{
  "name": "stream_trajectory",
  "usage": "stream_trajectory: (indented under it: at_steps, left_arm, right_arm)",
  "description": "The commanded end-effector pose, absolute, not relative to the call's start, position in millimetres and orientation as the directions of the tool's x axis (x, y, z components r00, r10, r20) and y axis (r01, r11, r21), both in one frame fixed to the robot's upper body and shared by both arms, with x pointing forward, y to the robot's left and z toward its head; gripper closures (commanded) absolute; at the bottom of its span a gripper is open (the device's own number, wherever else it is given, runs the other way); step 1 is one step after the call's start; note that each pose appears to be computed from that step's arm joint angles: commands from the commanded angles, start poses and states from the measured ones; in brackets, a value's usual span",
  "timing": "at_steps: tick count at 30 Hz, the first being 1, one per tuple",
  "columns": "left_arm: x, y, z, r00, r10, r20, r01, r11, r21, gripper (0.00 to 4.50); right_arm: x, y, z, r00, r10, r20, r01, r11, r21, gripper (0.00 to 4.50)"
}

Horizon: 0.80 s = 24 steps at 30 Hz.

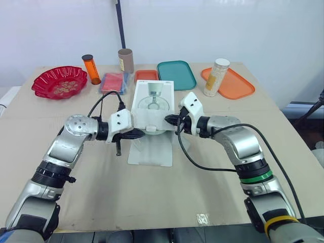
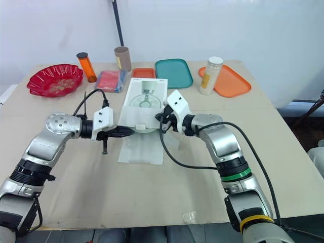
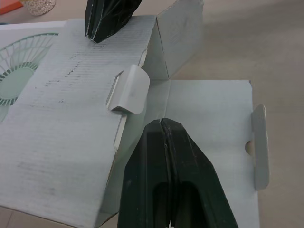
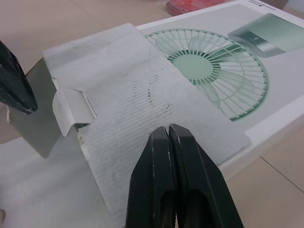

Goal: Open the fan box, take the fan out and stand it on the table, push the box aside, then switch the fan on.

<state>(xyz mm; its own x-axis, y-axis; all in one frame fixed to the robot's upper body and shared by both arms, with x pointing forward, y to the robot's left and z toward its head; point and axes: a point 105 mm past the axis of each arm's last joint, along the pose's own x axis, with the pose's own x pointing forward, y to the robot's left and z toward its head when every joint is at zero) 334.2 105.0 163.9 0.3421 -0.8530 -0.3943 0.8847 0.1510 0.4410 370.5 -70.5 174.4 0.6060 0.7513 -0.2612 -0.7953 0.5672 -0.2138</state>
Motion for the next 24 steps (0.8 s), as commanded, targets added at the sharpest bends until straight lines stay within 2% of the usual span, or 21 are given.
stream_trajectory:
  at_steps: [1, 14, 22, 24]
  left_arm:
    - [334.1, 108.0, 166.7, 0.350, -0.825, -0.445, 0.858, 0.091, 0.506, 4.50]
    - [332.3, 147.8, 183.8, 0.394, -0.733, -0.555, 0.821, 0.008, 0.571, 4.50]
    - [349.9, 157.9, 167.8, 0.483, -0.689, -0.541, 0.798, 0.091, 0.596, 4.50]
    - [355.6, 155.8, 163.9, 0.513, -0.693, -0.506, 0.789, 0.149, 0.596, 4.50]
  right_arm:
    - [367.6, -65.1, 173.8, 0.589, 0.765, -0.260, -0.808, 0.546, -0.222, 4.46]
    - [368.2, -63.7, 172.2, 0.582, 0.772, -0.257, -0.812, 0.534, -0.235, 4.46]
    - [366.9, -61.6, 171.8, 0.571, 0.780, -0.257, -0.819, 0.521, -0.239, 4.46]
    - [366.9, -62.1, 171.9, 0.570, 0.779, -0.260, -0.820, 0.519, -0.242, 4.46]
